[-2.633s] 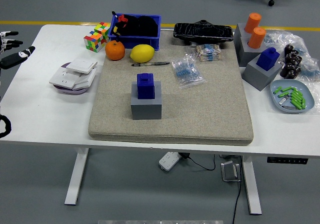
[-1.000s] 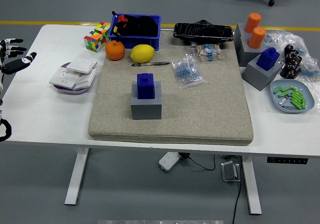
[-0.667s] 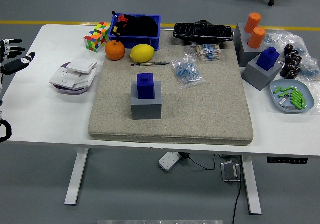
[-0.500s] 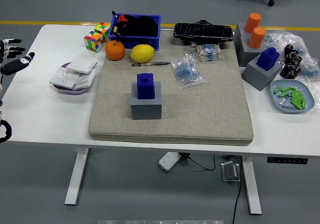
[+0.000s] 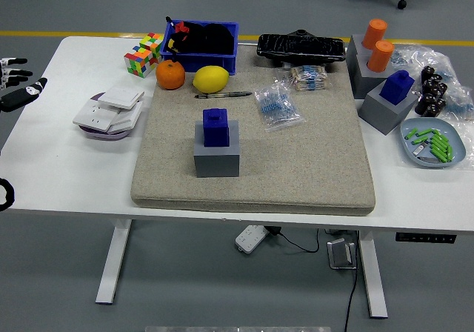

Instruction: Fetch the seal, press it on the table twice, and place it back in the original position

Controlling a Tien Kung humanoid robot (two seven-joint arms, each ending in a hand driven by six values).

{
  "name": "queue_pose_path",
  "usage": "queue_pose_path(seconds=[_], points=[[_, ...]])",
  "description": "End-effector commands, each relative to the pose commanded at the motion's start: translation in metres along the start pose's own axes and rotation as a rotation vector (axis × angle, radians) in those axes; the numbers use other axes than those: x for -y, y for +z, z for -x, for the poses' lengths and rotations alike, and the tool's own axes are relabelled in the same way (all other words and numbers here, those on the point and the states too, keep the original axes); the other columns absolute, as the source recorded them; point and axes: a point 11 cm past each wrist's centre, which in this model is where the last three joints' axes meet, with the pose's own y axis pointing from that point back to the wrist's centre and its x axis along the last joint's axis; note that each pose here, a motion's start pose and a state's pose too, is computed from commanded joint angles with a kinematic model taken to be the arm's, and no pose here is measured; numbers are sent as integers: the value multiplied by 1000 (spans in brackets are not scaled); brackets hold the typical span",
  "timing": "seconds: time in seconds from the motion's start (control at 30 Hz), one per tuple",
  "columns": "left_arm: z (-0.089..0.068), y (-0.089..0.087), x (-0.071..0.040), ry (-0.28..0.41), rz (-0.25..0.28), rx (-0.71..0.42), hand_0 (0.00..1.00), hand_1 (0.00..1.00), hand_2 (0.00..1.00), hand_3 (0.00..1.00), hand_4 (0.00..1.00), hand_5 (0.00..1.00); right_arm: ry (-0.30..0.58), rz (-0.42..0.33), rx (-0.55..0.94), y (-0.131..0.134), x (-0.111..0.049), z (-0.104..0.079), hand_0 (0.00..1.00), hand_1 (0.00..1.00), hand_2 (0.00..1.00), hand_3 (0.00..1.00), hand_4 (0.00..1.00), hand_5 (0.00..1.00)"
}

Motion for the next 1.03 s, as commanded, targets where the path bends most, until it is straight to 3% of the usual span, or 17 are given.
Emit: queue_pose_path(seconds=[1.03], points=[[0, 3, 1, 6, 5, -9, 690, 649, 579, 682, 792, 131, 0, -7, 6, -4, 0, 0, 744, 690, 673, 625, 744, 520]])
